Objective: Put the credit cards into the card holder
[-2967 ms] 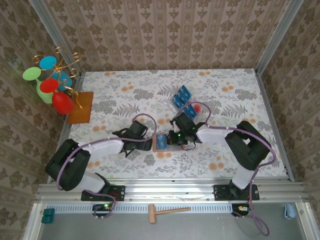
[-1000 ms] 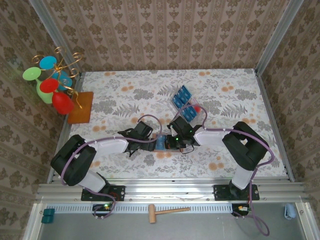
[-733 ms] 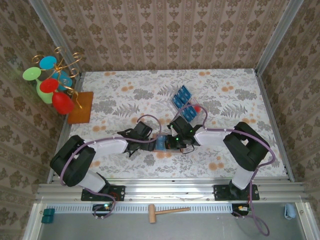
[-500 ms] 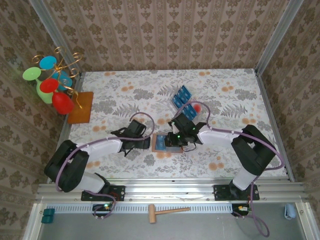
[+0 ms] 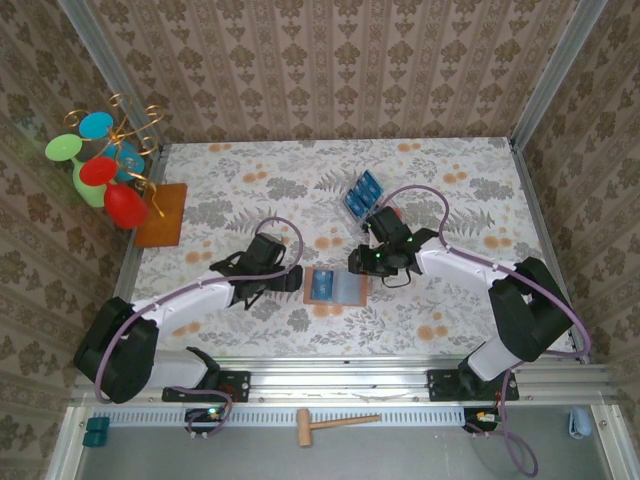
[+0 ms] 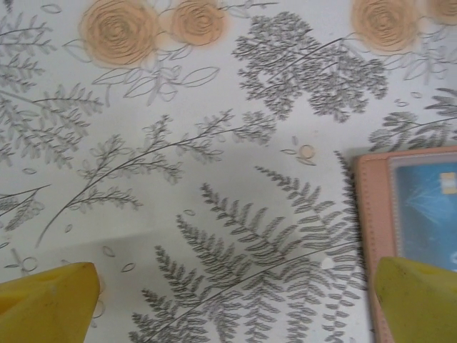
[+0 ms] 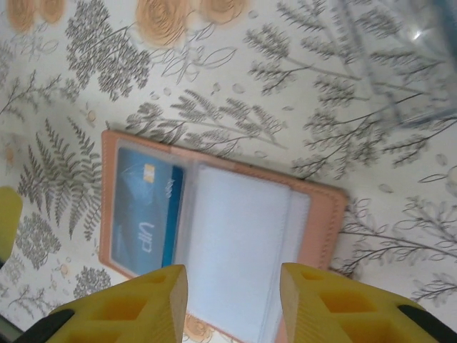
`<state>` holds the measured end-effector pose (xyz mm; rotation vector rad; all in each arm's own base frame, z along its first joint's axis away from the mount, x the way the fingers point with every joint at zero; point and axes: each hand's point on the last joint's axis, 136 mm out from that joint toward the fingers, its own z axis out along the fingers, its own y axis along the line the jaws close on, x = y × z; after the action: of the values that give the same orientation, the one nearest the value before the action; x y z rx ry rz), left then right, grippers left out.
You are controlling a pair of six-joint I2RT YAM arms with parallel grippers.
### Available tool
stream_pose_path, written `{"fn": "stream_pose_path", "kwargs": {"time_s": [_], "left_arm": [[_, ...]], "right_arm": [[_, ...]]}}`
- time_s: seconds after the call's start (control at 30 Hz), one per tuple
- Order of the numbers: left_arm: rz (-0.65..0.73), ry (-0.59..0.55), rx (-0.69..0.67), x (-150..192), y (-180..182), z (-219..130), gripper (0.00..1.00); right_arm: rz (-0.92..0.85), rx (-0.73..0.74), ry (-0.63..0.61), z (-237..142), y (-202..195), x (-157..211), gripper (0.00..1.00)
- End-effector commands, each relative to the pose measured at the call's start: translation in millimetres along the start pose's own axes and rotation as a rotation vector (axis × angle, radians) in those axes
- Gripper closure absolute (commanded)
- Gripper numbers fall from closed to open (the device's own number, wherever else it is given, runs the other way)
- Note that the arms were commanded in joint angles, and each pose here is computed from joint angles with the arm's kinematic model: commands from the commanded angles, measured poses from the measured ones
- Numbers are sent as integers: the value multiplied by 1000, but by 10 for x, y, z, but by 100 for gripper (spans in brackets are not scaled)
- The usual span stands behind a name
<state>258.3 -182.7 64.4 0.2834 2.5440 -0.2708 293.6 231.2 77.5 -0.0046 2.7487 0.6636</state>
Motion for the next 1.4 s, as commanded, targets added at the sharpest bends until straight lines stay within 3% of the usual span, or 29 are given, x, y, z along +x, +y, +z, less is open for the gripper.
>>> {"fn": "stream_pose_path", "kwargs": {"time_s": [0.0,1.03,1.37], "left_arm": [[47,-43,85,-139,-238,-101,0],[209,-43,126,18,-632,-55,0],[284,-52,125,66,-773,-8,0]], "right_arm": [[21,-18,19,-32,12,82,60],[48,-7,115,555,95,275,60],[49,-28,108,543,203,248,60]]}}
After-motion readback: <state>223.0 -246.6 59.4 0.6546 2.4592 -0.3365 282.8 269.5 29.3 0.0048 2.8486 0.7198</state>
